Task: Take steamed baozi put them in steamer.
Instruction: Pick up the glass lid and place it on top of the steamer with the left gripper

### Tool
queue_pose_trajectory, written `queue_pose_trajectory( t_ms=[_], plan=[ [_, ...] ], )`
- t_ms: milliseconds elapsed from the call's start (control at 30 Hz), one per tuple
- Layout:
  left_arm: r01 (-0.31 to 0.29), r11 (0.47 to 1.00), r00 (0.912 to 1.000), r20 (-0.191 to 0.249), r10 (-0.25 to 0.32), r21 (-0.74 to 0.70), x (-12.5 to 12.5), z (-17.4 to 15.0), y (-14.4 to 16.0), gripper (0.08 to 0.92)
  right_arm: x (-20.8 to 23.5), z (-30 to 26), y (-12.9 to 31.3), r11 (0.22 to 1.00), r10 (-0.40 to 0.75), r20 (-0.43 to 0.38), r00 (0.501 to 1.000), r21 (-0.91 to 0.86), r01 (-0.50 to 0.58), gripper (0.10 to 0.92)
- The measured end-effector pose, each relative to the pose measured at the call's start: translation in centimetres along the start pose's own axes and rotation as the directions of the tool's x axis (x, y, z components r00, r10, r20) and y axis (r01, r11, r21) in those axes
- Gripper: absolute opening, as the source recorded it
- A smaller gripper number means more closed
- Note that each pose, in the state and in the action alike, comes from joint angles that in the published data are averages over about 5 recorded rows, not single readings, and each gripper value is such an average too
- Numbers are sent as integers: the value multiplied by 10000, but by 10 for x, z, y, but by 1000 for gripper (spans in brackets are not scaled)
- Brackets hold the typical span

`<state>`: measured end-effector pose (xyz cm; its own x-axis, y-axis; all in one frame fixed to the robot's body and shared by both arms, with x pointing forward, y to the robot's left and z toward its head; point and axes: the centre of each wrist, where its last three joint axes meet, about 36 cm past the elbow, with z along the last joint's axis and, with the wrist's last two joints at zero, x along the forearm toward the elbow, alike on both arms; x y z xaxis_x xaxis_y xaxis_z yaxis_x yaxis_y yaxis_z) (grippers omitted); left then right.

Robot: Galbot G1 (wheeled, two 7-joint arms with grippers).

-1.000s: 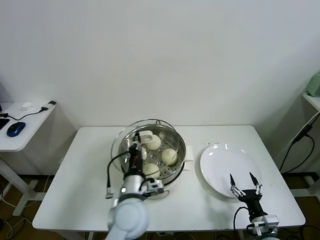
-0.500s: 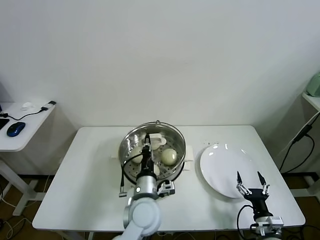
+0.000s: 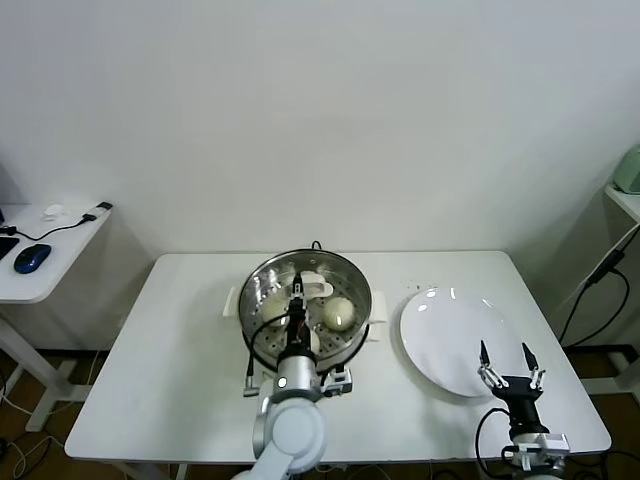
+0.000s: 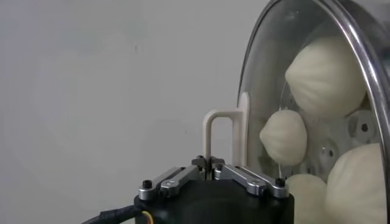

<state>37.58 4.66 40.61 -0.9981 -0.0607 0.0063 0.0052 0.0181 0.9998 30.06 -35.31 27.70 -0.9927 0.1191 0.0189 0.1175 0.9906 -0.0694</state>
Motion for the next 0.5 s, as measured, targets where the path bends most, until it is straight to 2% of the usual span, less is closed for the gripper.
queue_pose_trajectory(
  t_ms=[100, 200, 500],
  plan=[
    [10, 10000, 10000, 37, -10, -20, 0, 0, 0, 129, 0, 0, 0, 10000, 32, 50, 10000, 4, -32, 823],
    [10, 10000, 10000, 96, -10, -12, 1, 1, 1, 166, -1, 0, 0, 10000, 43, 80, 10000, 2, -43, 823],
    [-188, 9993, 9990, 418, 174, 319, 9, 4, 13, 420, -3, -3, 3, 9999, -142, 104, 9998, 32, 142, 823]
  ],
)
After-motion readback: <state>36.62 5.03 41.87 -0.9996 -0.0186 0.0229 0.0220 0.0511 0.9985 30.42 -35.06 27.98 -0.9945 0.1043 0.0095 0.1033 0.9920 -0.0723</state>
